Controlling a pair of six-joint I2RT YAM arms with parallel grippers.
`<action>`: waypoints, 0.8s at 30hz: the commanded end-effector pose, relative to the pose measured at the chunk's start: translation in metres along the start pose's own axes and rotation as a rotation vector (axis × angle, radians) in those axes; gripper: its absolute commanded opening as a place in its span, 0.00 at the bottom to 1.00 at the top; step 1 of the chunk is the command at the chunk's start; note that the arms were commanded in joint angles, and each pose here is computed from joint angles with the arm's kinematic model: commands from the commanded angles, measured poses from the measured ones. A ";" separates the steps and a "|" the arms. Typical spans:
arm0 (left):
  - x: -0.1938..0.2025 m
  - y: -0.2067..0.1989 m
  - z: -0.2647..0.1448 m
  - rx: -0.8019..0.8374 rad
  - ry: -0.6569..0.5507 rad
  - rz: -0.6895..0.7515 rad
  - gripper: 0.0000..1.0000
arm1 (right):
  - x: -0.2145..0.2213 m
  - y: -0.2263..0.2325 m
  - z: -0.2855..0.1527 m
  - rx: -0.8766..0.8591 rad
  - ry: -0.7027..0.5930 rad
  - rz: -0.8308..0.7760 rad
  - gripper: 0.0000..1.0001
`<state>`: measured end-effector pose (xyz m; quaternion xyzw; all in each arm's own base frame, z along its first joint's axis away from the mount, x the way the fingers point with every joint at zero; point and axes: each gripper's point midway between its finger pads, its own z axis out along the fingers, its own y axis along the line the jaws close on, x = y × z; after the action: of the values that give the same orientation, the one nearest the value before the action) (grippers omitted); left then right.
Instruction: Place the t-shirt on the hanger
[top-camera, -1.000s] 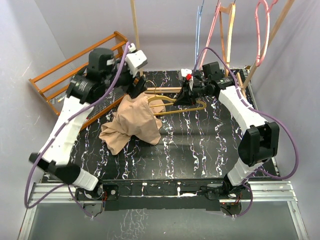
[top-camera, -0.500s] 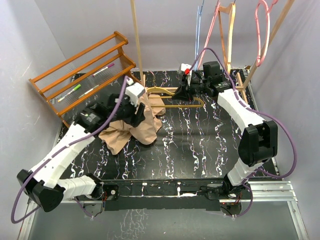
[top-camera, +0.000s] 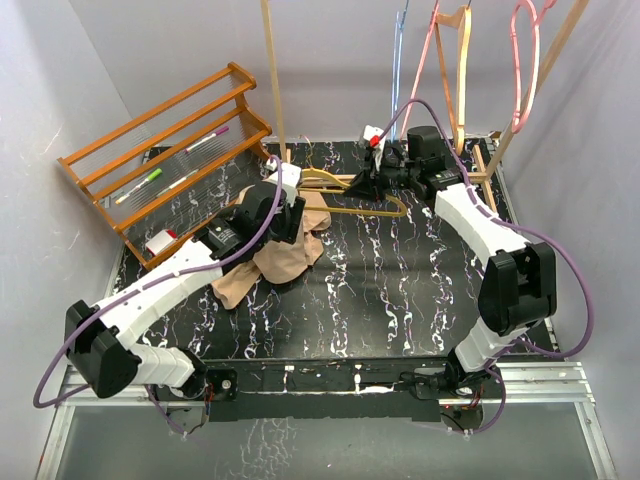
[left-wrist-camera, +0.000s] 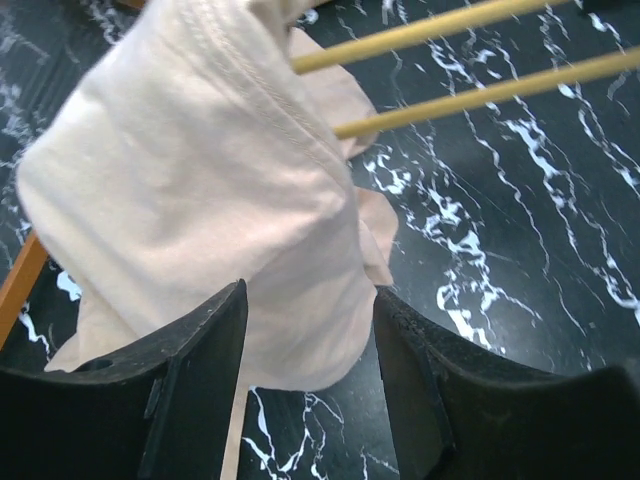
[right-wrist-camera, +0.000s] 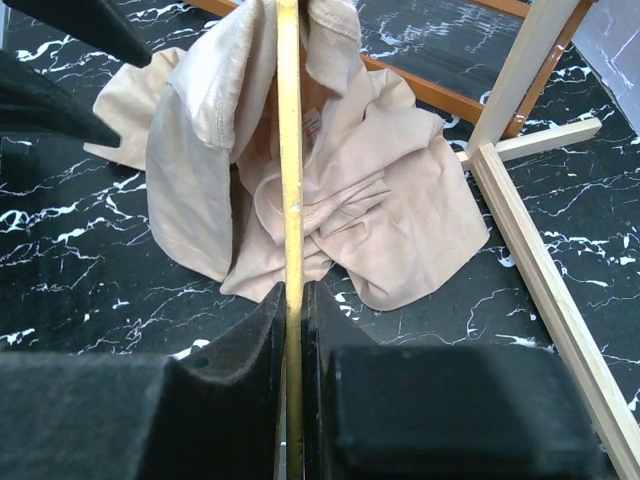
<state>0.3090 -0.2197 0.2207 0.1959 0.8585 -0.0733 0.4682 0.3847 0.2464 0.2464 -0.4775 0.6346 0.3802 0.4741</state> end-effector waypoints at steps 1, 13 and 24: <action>-0.017 0.013 0.005 -0.141 -0.060 -0.087 0.53 | -0.042 -0.001 -0.014 0.061 -0.085 -0.113 0.08; -0.023 0.012 0.033 -0.263 -0.086 -0.121 0.44 | -0.043 0.004 -0.017 0.065 -0.093 -0.102 0.08; -0.023 0.024 0.027 -0.302 -0.118 -0.054 0.00 | -0.034 0.007 -0.017 0.064 -0.081 -0.094 0.08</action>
<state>0.3510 -0.2205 0.2030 0.1041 0.8542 0.0282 0.5086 0.3791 0.2425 0.2508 -0.4629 0.6409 0.3731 0.4855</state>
